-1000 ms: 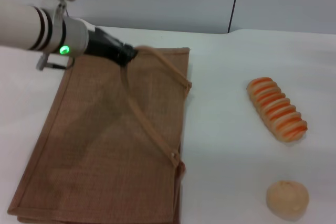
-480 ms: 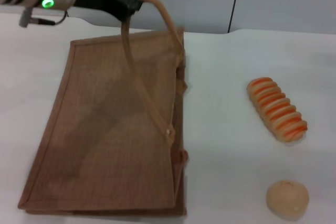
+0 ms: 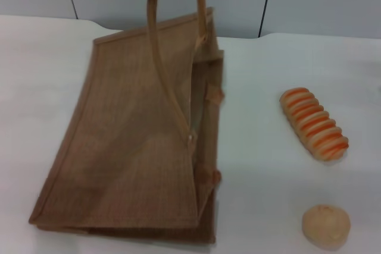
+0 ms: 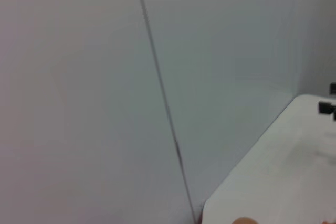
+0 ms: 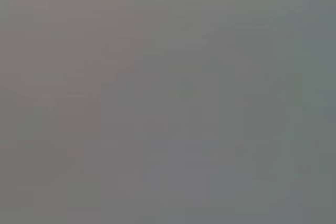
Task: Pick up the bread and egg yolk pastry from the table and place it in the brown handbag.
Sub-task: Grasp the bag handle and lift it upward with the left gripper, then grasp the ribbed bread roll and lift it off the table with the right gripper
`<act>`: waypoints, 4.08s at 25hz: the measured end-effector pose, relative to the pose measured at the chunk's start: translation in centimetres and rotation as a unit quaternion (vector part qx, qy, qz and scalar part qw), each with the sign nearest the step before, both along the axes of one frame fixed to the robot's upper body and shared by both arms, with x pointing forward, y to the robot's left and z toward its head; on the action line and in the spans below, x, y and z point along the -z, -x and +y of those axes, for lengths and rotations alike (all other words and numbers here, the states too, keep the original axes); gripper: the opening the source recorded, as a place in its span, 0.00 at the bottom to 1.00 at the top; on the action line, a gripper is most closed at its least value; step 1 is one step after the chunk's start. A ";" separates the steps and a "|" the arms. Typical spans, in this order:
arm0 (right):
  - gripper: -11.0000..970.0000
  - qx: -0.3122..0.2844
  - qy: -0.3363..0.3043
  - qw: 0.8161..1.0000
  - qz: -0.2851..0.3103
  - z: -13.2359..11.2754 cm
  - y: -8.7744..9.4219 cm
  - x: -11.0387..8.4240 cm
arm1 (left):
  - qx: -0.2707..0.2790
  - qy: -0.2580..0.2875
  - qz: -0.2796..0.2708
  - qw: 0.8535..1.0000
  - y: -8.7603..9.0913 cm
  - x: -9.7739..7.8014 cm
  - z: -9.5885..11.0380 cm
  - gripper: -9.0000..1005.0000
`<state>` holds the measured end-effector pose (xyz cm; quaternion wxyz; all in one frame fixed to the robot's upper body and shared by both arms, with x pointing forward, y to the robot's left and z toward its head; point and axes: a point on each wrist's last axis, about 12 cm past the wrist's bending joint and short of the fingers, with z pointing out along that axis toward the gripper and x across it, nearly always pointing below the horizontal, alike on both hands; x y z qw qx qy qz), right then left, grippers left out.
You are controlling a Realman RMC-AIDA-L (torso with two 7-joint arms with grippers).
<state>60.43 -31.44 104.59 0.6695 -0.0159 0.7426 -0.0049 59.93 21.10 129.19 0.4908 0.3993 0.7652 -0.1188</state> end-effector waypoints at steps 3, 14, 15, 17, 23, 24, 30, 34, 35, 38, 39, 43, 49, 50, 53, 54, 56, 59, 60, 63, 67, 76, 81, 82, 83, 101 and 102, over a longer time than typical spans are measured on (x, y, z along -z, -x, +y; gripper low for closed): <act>0.79 -0.009 0.006 1.000 0.001 0.2 0.0 0.0 | 0.004 0.000 -0.006 1.000 0.4 -0.6 0.1 0.12; 0.79 -0.194 -0.020 0.981 -0.009 4.0 2.2 0.4 | -0.006 -0.006 -0.001 1.000 0.7 -1.1 1.1 0.12; 0.79 -0.211 -0.022 0.977 -0.017 4.2 2.5 0.3 | -0.009 -0.007 -0.001 1.000 0.7 -1.1 1.3 0.12; 0.79 -0.243 -0.025 0.970 -0.024 4.7 3.1 0.3 | -0.014 -0.008 0.000 1.000 0.7 -1.1 1.7 0.12; 0.79 -0.329 -0.068 0.942 0.025 4.6 4.1 0.2 | -0.017 -0.013 0.004 1.000 0.8 -1.2 2.1 0.12; 0.79 -0.341 -0.074 0.937 0.033 4.4 4.2 0.1 | -0.018 -0.013 0.004 1.000 0.8 -1.2 2.1 0.12; 0.79 -0.396 -0.081 0.910 0.097 3.4 3.9 -0.5 | -0.020 -0.014 0.003 1.000 0.8 -1.3 2.3 0.12; 0.79 -0.413 -0.065 0.894 0.158 3.1 3.3 -0.7 | -0.024 -0.015 -0.001 1.000 0.8 -1.5 2.5 0.12; 0.79 -0.415 -0.060 0.892 0.172 3.0 3.2 -0.7 | -0.024 -0.015 -0.001 1.000 0.8 -1.5 2.5 0.12; 0.79 -0.416 -0.045 0.885 0.202 2.9 2.8 -1.2 | -0.026 -0.017 -0.001 1.000 0.8 -1.4 2.6 0.12; 0.79 -0.414 -0.036 0.885 0.208 2.9 2.7 -1.4 | -0.027 -0.017 -0.001 0.999 0.8 -1.4 2.6 0.12; 0.79 -0.390 0.015 0.893 0.225 2.5 2.9 -3.0 | -0.028 -0.016 -0.001 0.999 0.7 -1.3 2.6 0.12; 0.79 -0.380 0.015 0.892 0.246 2.1 2.9 -4.1 | -0.031 -0.014 0.008 0.999 0.6 -0.7 2.8 0.12; 0.79 -0.380 0.015 0.890 0.250 2.1 2.9 -4.2 | -0.031 -0.014 0.008 0.999 0.6 -0.7 2.8 0.12; 0.79 -0.380 0.020 0.883 0.274 2.1 3.0 -4.3 | -0.032 -0.015 0.008 0.999 0.6 -0.6 2.9 0.12; 0.79 -0.381 0.024 0.879 0.284 2.2 2.9 -4.4 | -0.033 -0.015 0.009 0.999 0.6 -0.6 2.9 0.12; 0.79 -0.380 0.033 0.874 0.302 2.4 2.8 -4.7 | -0.033 -0.015 0.010 0.999 0.6 -0.6 2.9 0.12; 0.79 -0.370 0.054 0.865 0.334 2.4 2.3 -5.5 | -0.035 -0.017 0.011 0.999 0.5 -0.5 3.0 0.12; 0.79 -0.370 0.054 0.865 0.334 2.4 2.3 -5.5 | -0.036 -0.018 0.011 0.999 0.5 -0.5 3.0 0.12; 0.79 -0.365 0.072 0.859 0.352 2.5 1.9 -6.0 | -0.041 -0.023 0.013 0.999 0.5 -0.3 3.1 0.12; 0.79 -0.365 0.084 0.853 0.363 3.0 1.5 -6.6 | -0.043 -0.025 0.013 0.999 0.4 -0.2 3.0 0.12; 0.79 -0.358 0.110 0.837 0.398 3.9 0.8 -6.8 | -0.041 -0.026 0.012 0.999 0.4 -0.3 2.9 0.12; 0.78 -0.355 0.115 0.835 0.404 4.1 0.7 -6.8 | -0.041 -0.026 0.011 0.999 0.4 -0.3 2.9 0.12; 0.78 -0.353 0.116 0.835 0.406 4.1 0.6 -6.8 | -0.040 -0.026 0.011 0.999 0.4 -0.3 2.9 0.12; 0.78 -0.351 0.118 0.834 0.408 4.1 0.6 -6.9 | -0.040 -0.026 0.011 0.999 0.4 -0.3 2.8 0.12; 0.76 -0.349 0.138 0.815 0.442 5.6 -0.3 -5.8 | -0.039 -0.025 0.024 0.999 0.2 0.3 2.8 0.12; 0.76 -0.350 0.139 0.814 0.443 5.7 -0.3 -5.8 | -0.040 -0.024 0.024 0.999 0.2 0.3 2.8 0.12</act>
